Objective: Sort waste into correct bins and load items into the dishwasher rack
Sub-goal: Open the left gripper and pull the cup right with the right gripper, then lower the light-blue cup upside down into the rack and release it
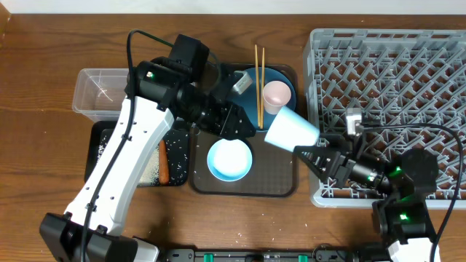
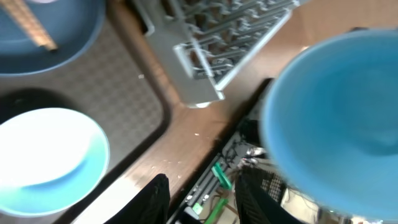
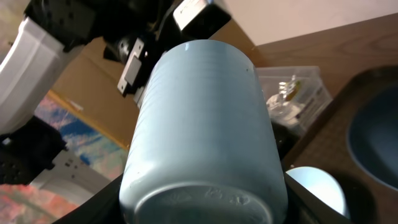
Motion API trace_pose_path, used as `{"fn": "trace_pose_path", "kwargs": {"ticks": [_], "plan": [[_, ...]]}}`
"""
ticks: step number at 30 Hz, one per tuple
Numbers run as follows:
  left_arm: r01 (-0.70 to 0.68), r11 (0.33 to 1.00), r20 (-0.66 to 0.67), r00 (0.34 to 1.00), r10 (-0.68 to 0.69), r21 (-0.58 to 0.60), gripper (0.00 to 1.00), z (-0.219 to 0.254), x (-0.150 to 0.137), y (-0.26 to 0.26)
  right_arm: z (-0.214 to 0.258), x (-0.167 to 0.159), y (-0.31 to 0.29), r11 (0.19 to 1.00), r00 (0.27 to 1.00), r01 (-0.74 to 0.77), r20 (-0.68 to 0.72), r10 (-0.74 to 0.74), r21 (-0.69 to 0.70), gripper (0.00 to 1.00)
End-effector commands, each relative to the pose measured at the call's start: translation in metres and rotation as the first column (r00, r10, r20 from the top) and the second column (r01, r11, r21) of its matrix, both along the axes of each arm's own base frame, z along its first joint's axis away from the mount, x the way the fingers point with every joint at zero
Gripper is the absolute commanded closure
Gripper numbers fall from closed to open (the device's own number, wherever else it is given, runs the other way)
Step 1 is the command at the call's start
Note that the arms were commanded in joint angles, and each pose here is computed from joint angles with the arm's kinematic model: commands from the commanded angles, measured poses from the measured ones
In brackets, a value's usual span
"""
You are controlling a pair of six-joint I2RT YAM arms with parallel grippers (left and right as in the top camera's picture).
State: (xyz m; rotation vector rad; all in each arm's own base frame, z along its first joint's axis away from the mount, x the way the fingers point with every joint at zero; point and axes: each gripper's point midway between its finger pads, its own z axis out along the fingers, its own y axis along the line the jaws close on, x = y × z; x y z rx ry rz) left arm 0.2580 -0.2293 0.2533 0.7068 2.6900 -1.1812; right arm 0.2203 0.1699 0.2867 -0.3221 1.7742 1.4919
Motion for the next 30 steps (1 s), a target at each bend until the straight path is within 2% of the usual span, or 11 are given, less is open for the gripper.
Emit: {"fn": "trace_pose_path", "kwargs": {"ticks": [1,15,17,22,30], "plan": [[-0.057,0.995,0.014,0.998,0.056,0.082,0.61,-0.009,0.007,0.01,0.007,0.001,-0.008,1.0,1.0,0.006,0.015,-0.006,0.001,0.43],[-0.07,0.992,0.024,0.997,0.068,0.101,0.6,-0.011,0.01,0.012,-0.008,0.033,-0.049,0.983,0.981,0.184,-0.068,-0.184,-0.006,0.45],[-0.07,0.992,0.024,0.997,0.068,0.1,0.51,-0.011,0.01,0.012,-0.016,0.042,-0.055,0.978,0.972,0.211,-0.101,-0.21,-0.01,0.45],[-0.07,0.992,0.023,0.997,0.068,0.1,0.49,-0.011,0.01,0.012,-0.04,0.069,-0.071,0.949,0.931,0.312,-0.187,-0.313,-0.036,0.46],[-0.07,0.992,0.023,0.997,0.068,0.1,0.43,-0.011,0.01,0.012,-0.062,0.089,-0.082,0.923,0.907,0.366,-0.179,-0.382,-0.116,0.46]]}}
